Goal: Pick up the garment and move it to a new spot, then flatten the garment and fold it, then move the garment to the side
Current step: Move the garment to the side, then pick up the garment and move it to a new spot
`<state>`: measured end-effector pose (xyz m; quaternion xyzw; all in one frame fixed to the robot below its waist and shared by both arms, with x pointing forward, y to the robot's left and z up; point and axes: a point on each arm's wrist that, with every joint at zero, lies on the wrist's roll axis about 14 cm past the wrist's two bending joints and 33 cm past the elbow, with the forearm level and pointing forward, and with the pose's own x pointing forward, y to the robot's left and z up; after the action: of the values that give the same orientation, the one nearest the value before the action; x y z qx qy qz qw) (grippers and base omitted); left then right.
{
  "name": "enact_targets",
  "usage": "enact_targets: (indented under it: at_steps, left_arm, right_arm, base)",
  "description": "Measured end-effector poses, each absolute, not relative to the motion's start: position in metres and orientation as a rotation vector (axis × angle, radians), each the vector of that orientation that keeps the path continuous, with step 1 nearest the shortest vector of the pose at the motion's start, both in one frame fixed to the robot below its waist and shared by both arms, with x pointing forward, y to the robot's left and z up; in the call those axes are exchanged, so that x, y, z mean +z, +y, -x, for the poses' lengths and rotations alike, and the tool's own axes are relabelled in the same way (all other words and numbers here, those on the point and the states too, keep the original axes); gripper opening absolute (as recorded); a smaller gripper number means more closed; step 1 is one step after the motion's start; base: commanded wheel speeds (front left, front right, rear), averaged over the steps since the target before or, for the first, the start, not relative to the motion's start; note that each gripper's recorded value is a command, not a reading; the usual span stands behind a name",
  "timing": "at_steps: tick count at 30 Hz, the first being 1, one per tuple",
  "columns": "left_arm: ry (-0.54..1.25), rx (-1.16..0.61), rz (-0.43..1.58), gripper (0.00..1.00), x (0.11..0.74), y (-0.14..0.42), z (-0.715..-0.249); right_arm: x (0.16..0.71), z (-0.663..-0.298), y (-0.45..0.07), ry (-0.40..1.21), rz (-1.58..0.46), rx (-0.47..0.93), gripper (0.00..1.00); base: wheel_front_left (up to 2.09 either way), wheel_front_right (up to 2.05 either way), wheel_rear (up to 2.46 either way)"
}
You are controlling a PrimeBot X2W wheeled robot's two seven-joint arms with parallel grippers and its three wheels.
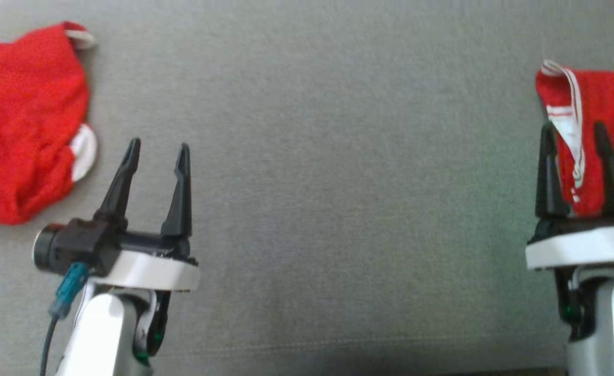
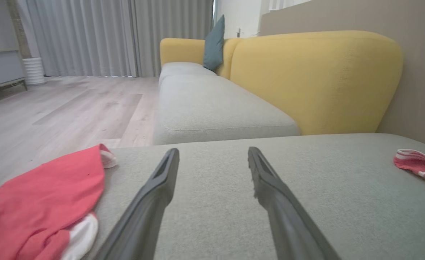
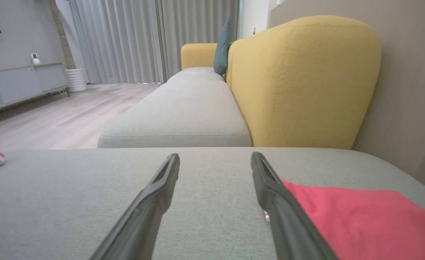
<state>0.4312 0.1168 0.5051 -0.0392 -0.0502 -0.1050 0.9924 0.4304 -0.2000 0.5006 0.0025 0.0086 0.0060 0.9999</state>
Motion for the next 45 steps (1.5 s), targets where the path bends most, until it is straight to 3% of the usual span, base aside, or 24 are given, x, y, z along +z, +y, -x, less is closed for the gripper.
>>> enact_targets:
  at_steps: [10,27,45]
  left_arm:
    - [-0.087,-0.105,0.052,1.0,0.509,0.152,-0.385]
    - [-0.089,-0.107,0.027,1.0,0.511,0.15,-0.35]
    - [-0.053,-0.1,0.016,1.0,0.501,0.153,-0.347]
  right_arm:
    - [0.517,-0.399,-0.171,-0.013,-0.082,0.094,1.0]
    - [0.519,-0.345,-0.185,0.009,-0.108,0.052,1.0]
    - [0.522,-0.344,-0.184,0.002,-0.122,0.055,1.0]
  base:
    - [0.0,0.0,0.0]
    - [0.0,0.0,0.0]
    - [0.0,0.0,0.0]
